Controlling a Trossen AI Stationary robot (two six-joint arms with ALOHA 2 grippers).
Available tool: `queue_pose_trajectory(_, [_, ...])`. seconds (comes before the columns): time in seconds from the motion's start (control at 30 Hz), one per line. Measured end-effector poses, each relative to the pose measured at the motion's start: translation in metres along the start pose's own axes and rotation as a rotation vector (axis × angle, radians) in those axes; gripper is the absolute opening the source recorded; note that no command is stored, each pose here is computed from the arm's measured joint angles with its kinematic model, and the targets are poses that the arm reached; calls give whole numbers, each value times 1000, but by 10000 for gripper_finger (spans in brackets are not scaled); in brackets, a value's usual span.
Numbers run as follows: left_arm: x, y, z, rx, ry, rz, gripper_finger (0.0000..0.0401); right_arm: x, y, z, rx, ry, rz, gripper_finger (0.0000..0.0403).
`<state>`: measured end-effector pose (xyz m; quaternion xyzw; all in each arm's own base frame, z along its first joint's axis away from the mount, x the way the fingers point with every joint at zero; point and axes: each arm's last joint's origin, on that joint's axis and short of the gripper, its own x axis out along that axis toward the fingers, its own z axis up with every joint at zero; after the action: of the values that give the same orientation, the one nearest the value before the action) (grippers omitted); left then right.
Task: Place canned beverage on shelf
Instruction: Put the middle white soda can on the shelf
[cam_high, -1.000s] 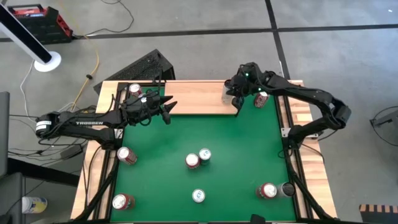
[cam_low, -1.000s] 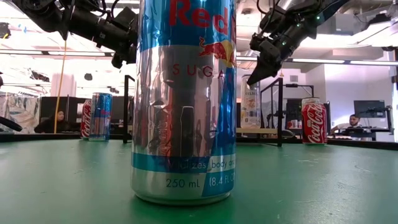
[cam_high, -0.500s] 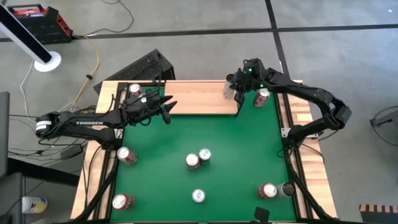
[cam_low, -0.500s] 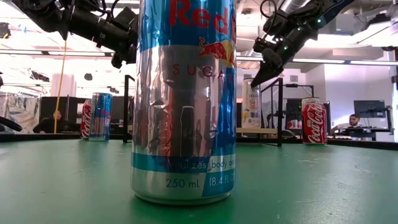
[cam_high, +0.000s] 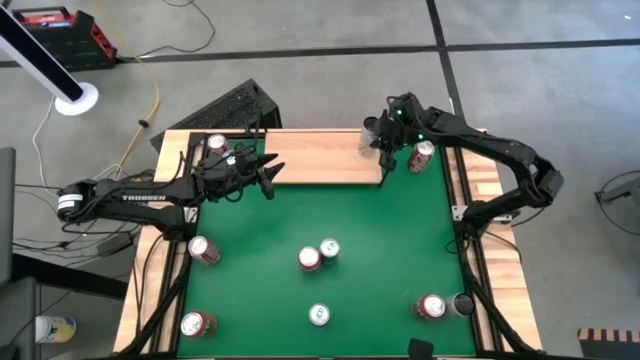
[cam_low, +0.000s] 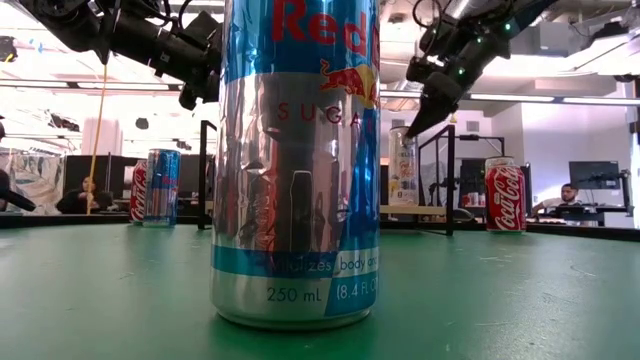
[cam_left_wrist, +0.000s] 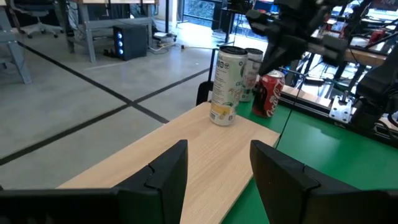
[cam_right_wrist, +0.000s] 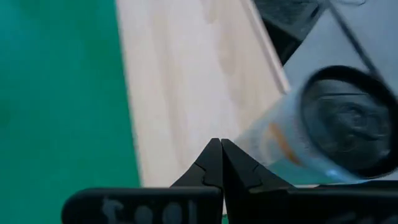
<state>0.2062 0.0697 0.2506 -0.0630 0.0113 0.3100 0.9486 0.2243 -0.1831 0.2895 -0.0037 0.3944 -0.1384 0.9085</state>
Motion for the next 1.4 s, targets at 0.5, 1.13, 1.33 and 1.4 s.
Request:
queue_pose_trajectory(0.5, [0,0,0,6,0,0,158,-16,-13,11,-45,65,-142,18])
queue_pose_trajectory(1.13, [0,0,0,-1,0,0,158,7,-12,5,-44,142,-79,18])
queue_pose_trajectory(1.33, [0,0,0,-3,0,0,158,19,-14,3,-40,161,-70,18])
queue_pose_trajectory(1.4, [0,0,0,-4,0,0,158,19,-15,4,-42,151,-75,18])
